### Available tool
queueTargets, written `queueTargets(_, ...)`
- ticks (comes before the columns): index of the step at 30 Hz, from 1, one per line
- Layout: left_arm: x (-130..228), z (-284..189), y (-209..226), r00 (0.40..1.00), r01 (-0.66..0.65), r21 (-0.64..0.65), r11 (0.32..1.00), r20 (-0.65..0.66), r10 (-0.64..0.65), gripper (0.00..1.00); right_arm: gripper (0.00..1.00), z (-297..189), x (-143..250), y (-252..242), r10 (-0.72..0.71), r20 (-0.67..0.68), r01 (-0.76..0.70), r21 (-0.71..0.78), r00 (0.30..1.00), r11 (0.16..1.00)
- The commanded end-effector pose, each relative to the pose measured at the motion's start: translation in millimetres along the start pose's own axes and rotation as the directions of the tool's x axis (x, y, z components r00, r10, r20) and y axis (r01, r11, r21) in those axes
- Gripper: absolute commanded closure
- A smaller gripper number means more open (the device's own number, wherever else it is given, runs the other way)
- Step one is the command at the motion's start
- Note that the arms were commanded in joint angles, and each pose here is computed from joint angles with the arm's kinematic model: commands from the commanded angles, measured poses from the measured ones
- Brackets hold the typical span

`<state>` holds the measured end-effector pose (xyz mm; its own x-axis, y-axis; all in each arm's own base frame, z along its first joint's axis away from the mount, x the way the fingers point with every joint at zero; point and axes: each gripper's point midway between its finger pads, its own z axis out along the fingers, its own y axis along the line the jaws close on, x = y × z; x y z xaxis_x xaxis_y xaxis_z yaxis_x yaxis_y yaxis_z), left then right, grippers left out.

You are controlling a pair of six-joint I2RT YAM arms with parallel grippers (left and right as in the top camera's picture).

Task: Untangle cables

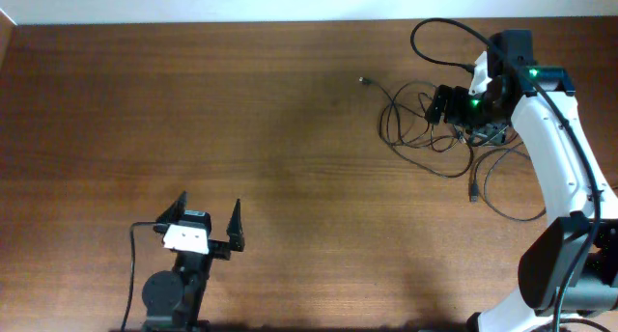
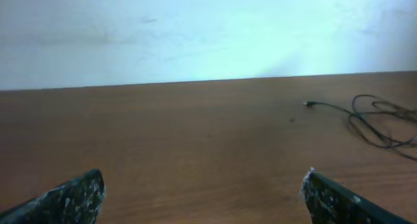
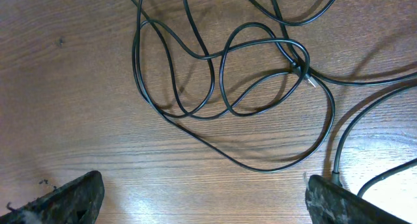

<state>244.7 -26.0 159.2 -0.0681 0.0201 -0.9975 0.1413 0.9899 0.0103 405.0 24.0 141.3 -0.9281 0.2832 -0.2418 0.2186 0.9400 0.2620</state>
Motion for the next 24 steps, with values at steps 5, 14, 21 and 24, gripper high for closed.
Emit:
queueTargets(5,2,-1,11,0.996,-0.087,-0.062,0.994,-0.012,0.087,0.01,0.01,1,0,-4,0.001,0.0,-0.001,0.014,1.0,1.0)
queueTargets(14,2,-1,11,0.996,-0.088,-0.062,0.994,-0.012,0.087,0.01,0.01,1,0,-4,0.001,0.0,-0.001,0.014,1.0,1.0)
queueTargets(21,2,-1,11,0.996,-0.088,-0.062,0.994,-0.012,0.087,0.01,0.01,-8,-1,-1,-0.006,0.023,0.006,0.008,1.0,1.0)
queueTargets(24,2,-1,11,0.996,-0.088,-0.062,0.994,-0.012,0.087,0.01,0.02,-43,-5,8,-0.023,0.113,0.025,-0.016,0.993,1.0)
